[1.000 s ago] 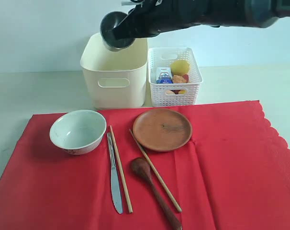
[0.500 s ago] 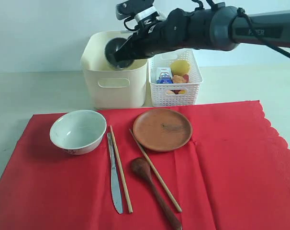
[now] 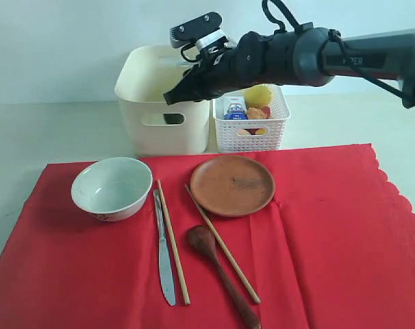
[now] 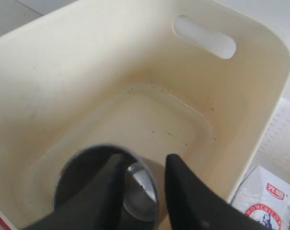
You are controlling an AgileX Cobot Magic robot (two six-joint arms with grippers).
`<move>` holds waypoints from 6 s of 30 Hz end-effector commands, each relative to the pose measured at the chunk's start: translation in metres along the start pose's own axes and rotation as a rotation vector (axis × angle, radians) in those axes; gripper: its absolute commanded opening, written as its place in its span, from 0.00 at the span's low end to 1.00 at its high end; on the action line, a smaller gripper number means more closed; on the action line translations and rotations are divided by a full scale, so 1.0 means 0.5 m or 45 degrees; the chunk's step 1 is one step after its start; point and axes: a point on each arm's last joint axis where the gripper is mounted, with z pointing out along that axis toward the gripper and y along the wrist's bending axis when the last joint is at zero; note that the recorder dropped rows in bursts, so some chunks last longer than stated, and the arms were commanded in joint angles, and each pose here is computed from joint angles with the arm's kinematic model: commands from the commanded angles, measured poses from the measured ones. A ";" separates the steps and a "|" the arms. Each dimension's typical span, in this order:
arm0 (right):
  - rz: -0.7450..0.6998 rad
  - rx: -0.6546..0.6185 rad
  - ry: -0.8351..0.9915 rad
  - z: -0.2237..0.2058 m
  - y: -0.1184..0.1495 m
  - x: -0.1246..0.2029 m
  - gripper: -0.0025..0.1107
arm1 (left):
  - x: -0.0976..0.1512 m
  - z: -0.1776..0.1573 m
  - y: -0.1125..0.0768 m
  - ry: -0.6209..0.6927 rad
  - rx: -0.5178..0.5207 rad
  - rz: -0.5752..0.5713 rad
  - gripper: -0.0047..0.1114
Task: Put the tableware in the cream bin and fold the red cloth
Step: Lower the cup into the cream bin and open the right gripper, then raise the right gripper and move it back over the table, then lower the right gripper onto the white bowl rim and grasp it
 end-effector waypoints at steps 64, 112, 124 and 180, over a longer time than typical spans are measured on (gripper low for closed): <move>0.101 -0.052 -0.074 -0.509 0.040 0.016 0.02 | -0.002 -0.001 0.000 -0.020 0.002 -0.001 0.04; 0.185 -0.440 -0.044 -0.516 0.100 -0.001 0.11 | -0.002 -0.001 0.000 -0.020 0.002 -0.001 0.04; -0.056 -0.624 0.044 -0.462 0.205 0.027 0.54 | -0.002 -0.001 0.000 -0.020 0.002 -0.001 0.04; 0.140 -0.250 0.587 -0.050 0.218 0.050 0.55 | -0.002 -0.001 0.000 -0.020 0.001 0.002 0.04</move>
